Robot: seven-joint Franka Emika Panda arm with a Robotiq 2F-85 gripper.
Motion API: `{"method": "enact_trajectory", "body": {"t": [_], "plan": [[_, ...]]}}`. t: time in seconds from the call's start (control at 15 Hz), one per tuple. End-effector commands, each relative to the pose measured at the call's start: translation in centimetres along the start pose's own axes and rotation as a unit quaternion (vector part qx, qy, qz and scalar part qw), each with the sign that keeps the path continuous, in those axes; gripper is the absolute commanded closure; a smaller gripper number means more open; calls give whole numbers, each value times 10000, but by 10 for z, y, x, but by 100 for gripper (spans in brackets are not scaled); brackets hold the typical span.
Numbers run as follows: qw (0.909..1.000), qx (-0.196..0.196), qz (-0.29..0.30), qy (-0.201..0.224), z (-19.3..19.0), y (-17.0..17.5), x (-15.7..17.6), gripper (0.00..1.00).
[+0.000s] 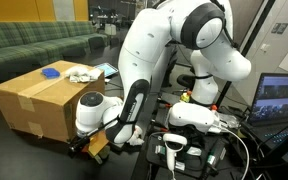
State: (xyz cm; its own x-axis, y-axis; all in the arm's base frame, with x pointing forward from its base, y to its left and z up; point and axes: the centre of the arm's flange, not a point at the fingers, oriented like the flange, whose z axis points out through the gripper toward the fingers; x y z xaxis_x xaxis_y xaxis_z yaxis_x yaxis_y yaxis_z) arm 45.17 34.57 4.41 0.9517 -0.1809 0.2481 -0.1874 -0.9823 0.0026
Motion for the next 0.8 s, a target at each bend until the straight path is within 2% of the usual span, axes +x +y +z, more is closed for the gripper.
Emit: {"method": "enact_trajectory", "body": {"t": [0.0,0.4,0.73], "plan": [[9998,-60,28,189,19,-2,18,0],[9979,-421,-15,482,34,15,37,0],[9959,-680,-154,575,49,20,39,0]]}}
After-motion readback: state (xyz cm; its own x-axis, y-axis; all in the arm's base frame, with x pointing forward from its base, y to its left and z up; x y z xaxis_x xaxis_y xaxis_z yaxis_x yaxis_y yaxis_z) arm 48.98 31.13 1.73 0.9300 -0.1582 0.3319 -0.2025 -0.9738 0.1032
